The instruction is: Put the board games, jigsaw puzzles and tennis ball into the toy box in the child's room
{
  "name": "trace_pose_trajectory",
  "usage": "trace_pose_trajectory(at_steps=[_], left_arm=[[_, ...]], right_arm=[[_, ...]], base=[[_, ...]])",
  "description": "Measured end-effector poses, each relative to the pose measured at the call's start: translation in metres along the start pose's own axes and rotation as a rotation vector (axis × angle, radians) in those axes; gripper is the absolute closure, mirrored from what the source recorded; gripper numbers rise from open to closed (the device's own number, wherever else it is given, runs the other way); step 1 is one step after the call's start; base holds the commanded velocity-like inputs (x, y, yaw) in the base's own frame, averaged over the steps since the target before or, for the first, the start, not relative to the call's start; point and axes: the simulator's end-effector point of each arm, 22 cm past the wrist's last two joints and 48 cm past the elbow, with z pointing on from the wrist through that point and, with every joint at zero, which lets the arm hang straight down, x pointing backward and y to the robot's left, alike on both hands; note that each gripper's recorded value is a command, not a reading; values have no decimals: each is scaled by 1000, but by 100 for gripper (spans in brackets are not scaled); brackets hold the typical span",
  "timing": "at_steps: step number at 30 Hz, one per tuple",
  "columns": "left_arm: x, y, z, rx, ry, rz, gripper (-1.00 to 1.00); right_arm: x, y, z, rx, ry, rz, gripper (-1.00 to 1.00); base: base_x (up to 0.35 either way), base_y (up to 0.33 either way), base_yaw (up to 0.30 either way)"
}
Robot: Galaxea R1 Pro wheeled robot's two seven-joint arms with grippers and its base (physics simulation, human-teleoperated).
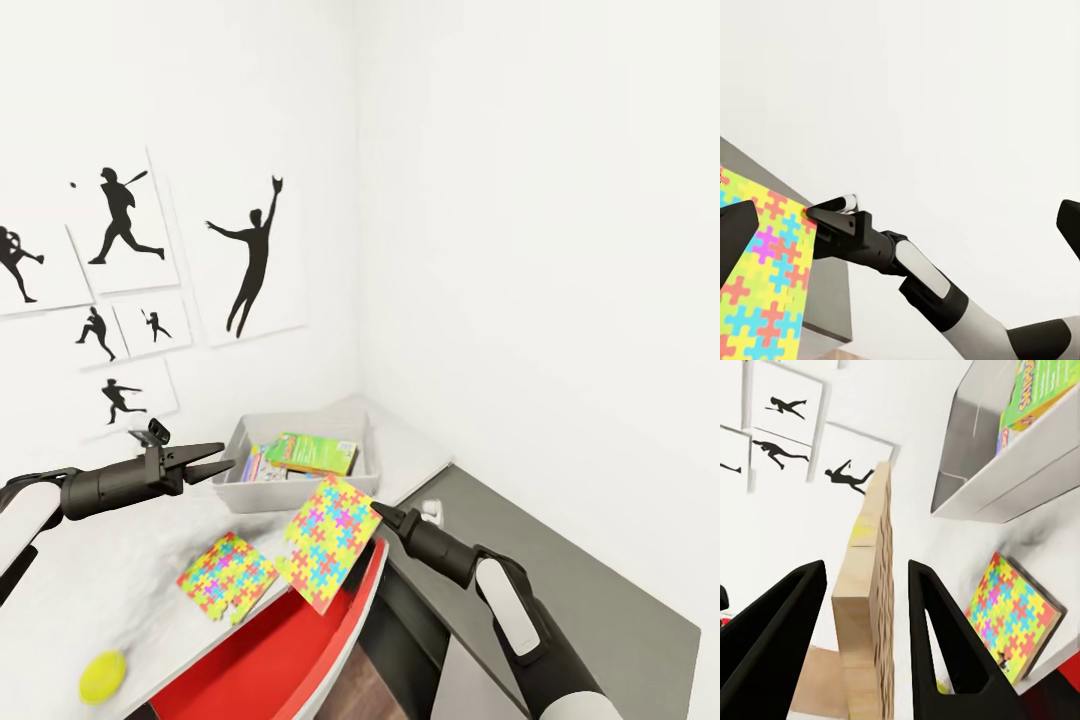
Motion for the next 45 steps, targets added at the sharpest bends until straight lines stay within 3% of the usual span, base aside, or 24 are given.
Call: trace_pose_trajectory(at_steps=[6,17,29,38,45], left_arm=[[0,0,0,1,0,-1,-100],[0,0,0,0,0,0,-100],[0,0,0,-1,0,0,-100],[0,1,0,-2,0,-1,-100],[0,1,0,-2,-1,-1,-100]], right_arm=[[-1,2,0,-7,-3,2,100],[-11,22,1,-39,-17,-38,100],[-11,22,1,-38,-17,-41,100],[-11,23,2,-39,-17,-43,100],[-18,40,2,-66,-26,-85,100]], base=[[79,51,0],[16,3,0],[50,0,0],[255,-14,0],[61,-48,168]])
